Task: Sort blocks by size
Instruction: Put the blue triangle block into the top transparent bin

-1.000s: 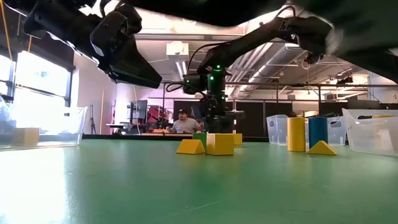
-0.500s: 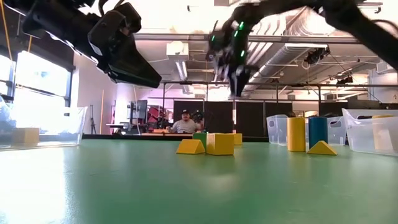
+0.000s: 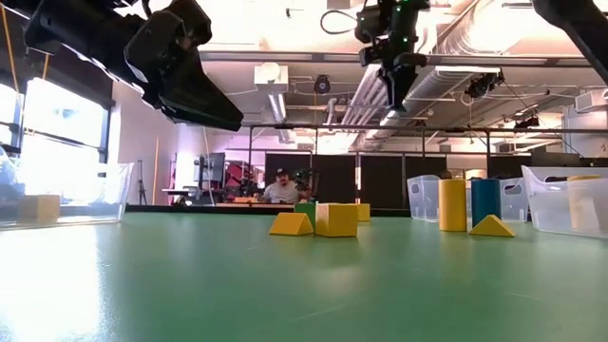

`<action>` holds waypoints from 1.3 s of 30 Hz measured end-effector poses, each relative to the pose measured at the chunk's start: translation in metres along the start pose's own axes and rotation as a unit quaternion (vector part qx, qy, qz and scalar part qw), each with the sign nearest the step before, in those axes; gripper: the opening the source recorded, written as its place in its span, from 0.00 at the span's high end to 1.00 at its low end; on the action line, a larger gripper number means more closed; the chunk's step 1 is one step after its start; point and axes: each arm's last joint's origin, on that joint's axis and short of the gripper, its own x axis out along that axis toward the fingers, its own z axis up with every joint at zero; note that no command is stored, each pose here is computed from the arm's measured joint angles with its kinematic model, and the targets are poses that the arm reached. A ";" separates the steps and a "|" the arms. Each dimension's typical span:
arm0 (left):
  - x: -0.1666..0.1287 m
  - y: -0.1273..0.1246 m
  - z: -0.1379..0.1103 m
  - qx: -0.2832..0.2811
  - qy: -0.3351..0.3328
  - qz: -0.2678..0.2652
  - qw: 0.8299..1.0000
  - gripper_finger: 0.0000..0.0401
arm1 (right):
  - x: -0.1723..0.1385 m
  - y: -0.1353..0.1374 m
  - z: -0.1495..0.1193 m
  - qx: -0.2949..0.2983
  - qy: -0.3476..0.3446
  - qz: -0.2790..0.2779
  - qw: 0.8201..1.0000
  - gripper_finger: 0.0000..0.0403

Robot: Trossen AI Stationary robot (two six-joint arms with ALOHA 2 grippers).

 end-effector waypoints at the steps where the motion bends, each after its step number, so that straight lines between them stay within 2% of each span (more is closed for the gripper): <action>1: 0.000 0.000 0.000 0.000 0.001 0.000 1.000 0.57 | 0.000 -0.001 -0.001 0.002 -0.010 0.011 1.000 0.69; 3: 0.000 0.000 0.000 0.000 0.001 0.000 1.000 0.57 | 0.005 -0.001 -0.001 0.001 -0.018 0.028 0.999 0.69; 7: 0.000 0.000 0.000 0.001 0.002 0.001 1.000 0.57 | 0.024 0.001 -0.006 -0.003 0.020 0.049 0.999 0.69; 10: -0.001 -0.001 -0.001 0.002 0.002 -0.001 1.000 0.57 | 0.045 0.004 -0.017 -0.002 0.051 0.077 0.996 0.69; 13: -0.001 -0.003 -0.001 0.004 0.001 -0.003 1.000 0.57 | 0.060 0.009 -0.031 0.002 0.053 0.084 0.995 0.69; 20: -0.003 -0.005 -0.001 0.006 -0.006 0.006 1.000 0.57 | 0.090 0.031 -0.065 0.011 0.018 0.046 0.999 0.69; 29: -0.003 -0.004 -0.001 0.010 -0.007 0.011 1.000 0.57 | 0.144 0.063 -0.087 0.001 0.020 0.056 0.998 0.69; 39: -0.003 -0.004 -0.001 0.010 -0.007 0.011 1.000 0.57 | 0.166 0.058 -0.097 0.020 -0.004 0.017 1.000 0.69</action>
